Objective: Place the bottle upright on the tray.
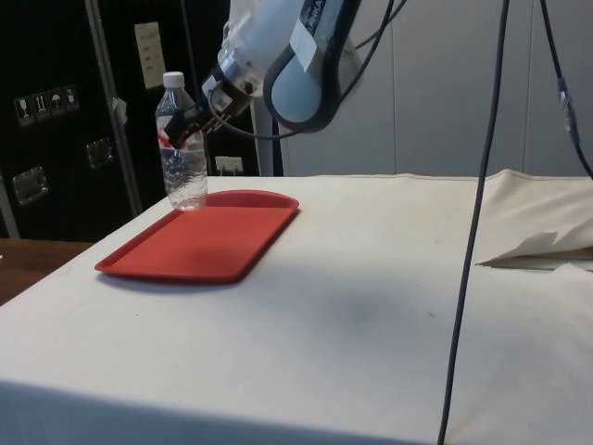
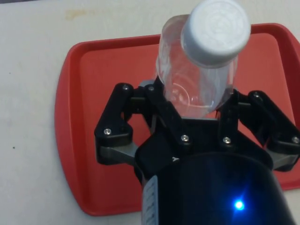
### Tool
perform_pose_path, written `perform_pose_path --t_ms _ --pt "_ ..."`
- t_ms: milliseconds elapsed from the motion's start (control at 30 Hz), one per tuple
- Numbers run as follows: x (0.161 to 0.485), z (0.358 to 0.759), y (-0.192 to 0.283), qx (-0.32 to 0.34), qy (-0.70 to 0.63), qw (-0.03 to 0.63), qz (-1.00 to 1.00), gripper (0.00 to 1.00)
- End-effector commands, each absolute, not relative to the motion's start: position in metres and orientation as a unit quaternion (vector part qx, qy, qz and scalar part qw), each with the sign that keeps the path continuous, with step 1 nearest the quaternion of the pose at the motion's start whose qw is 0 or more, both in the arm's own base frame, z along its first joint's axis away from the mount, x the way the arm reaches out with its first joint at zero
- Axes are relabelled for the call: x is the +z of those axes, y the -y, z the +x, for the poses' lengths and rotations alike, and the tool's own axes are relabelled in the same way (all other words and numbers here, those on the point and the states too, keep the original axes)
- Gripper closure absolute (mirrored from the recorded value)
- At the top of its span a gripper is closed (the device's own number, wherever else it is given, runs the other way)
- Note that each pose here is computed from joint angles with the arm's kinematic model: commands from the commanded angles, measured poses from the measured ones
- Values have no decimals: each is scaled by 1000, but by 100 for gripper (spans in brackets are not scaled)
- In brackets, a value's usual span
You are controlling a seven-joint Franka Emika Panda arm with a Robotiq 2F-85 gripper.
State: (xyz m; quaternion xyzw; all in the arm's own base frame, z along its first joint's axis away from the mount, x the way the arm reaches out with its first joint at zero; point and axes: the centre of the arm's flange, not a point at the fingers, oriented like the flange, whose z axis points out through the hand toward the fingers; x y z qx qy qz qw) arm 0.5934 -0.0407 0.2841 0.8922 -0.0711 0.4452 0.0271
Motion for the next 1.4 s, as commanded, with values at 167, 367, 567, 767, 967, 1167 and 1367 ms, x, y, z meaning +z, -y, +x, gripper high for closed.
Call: perform_pose_path --t_ms 167,367,567,767,967,1167,1367 --pt "280 593 37 442 74 13 894 65" --pt "272 592 40 435 82 9 897 65" --pt "266 591 42 431 88 7 898 65" --pt "261 590 51 427 96 21 899 65" --pt "256 593 45 421 90 9 902 65" --pt "256 594 49 422 93 15 902 65" --pt "255 594 52 422 94 22 902 65"
